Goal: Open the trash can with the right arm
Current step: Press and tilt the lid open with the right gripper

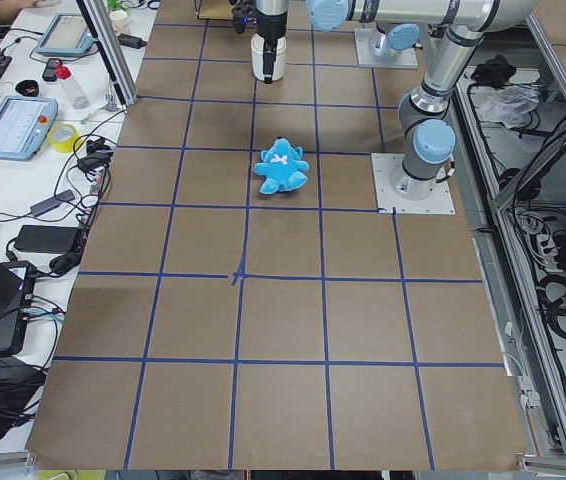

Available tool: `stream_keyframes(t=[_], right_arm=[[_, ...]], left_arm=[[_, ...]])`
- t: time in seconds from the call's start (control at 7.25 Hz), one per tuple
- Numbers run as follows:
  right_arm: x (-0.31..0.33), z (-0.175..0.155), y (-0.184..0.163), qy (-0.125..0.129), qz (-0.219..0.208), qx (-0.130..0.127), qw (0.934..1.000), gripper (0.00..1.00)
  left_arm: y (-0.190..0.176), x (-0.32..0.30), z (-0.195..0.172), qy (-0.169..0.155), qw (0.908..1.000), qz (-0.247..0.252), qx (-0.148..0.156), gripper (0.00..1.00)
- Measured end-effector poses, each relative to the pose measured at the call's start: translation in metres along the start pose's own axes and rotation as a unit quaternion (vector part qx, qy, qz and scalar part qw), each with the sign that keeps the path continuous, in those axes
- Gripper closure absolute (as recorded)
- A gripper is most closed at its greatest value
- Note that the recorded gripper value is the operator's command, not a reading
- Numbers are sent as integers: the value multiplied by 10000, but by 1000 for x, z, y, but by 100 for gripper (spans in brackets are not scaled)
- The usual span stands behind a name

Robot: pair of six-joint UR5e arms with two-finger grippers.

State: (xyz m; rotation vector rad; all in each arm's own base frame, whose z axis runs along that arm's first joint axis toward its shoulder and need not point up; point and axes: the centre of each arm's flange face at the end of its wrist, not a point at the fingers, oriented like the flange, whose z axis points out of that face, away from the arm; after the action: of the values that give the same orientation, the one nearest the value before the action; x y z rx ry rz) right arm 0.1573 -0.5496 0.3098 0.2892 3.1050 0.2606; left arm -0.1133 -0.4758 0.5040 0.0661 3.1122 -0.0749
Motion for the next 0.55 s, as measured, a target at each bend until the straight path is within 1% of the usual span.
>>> stream_keyframes(t=[0.14, 0.28, 0.41, 0.55], right_arm=[[0, 2, 0, -12, 1, 71, 10000, 100], [1, -3, -1, 10, 11, 150, 9999, 100], [3, -15, 1, 82, 41, 196, 9998, 100], [4, -34, 5, 164, 92, 145, 9997, 100]], left_arm=[[0, 0, 0, 0, 10000, -1, 0, 0], [0, 0, 0, 0, 10000, -1, 0, 0], [0, 0, 0, 0, 10000, -3, 0, 0], [0, 0, 0, 0, 10000, -4, 0, 0]])
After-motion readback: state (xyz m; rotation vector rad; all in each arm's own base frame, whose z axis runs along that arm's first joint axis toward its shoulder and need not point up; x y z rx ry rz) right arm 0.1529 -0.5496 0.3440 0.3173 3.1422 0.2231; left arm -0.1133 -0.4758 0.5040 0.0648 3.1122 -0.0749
